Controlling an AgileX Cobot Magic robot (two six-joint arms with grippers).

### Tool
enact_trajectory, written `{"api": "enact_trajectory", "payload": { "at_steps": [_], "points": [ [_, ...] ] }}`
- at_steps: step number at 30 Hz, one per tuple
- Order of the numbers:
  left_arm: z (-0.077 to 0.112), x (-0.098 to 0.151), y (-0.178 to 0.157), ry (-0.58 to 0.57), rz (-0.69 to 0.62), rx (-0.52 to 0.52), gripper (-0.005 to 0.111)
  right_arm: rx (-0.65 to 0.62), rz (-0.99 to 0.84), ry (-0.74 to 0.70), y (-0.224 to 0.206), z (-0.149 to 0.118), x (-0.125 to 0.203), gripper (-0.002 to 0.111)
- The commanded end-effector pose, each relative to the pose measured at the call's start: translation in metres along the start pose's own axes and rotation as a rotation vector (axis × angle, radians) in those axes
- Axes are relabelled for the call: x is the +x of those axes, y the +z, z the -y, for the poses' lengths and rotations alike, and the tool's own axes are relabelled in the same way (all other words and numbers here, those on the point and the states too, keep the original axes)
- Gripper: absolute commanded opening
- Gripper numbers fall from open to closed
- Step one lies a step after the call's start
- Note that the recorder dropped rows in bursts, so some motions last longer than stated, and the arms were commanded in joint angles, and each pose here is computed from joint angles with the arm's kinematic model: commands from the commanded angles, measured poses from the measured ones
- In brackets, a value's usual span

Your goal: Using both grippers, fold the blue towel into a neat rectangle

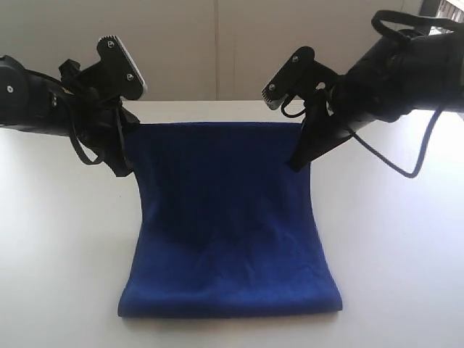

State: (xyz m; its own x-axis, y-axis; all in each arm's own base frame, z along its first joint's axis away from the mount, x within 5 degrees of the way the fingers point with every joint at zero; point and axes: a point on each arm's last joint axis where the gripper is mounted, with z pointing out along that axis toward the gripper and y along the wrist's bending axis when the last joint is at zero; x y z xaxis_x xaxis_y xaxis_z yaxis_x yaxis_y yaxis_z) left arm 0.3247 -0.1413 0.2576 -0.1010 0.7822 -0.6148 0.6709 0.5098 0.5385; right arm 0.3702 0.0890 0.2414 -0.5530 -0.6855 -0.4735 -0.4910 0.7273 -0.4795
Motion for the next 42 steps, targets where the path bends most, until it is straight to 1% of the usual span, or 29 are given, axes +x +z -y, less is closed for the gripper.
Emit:
{"api": "enact_trajectory", "payload": {
  "at_steps": [1, 3, 6, 8, 11, 16, 19, 24, 31, 37, 42],
  "points": [
    [-0.001, 0.011, 0.012, 0.003, -0.025, -0.016, 0.0, 0.014, -0.051, 0.004, 0.014, 0.006, 0.01, 0.0],
    [-0.001, 0.013, 0.019, 0.003, -0.023, -0.032, 0.0, 0.015, -0.041, 0.021, 0.02, 0.008, 0.011, 0.0],
    [-0.001, 0.016, 0.027, 0.003, -0.01, -0.069, 0.0, 0.027, -0.016, 0.093, 0.029, 0.014, 0.014, 0.0],
    [-0.001, 0.018, 0.034, 0.003, -0.008, -0.085, 0.0, 0.03, 0.0, 0.092, 0.035, 0.017, 0.016, 0.0],
    [0.003, 0.024, 0.045, 0.023, -0.022, -0.081, 0.0, 0.024, 0.022, 0.094, 0.044, 0.016, 0.017, 0.0],
    [0.003, 0.03, 0.061, 0.022, 0.001, -0.15, 0.0, 0.007, 0.045, 0.111, 0.061, 0.013, 0.02, 0.0],
    [0.005, 0.034, 0.069, 0.028, 0.006, -0.172, 0.0, -0.002, 0.047, 0.125, 0.072, 0.012, 0.025, 0.0],
    [0.009, 0.04, 0.08, 0.031, 0.0, -0.182, 0.0, -0.012, 0.09, 0.214, 0.085, 0.014, 0.029, 0.0],
    [0.015, 0.049, 0.093, 0.059, 0.001, -0.19, 0.0, -0.019, 0.07, 0.233, 0.104, 0.015, 0.037, 0.0],
    [0.02, 0.056, 0.104, 0.038, 0.003, -0.197, 0.0, -0.028, 0.07, 0.233, 0.119, 0.012, 0.037, 0.0],
    [0.022, 0.057, 0.106, 0.023, 0.0, -0.193, 0.0, -0.041, 0.077, 0.248, 0.127, 0.008, 0.039, 0.0]
  ]
}}
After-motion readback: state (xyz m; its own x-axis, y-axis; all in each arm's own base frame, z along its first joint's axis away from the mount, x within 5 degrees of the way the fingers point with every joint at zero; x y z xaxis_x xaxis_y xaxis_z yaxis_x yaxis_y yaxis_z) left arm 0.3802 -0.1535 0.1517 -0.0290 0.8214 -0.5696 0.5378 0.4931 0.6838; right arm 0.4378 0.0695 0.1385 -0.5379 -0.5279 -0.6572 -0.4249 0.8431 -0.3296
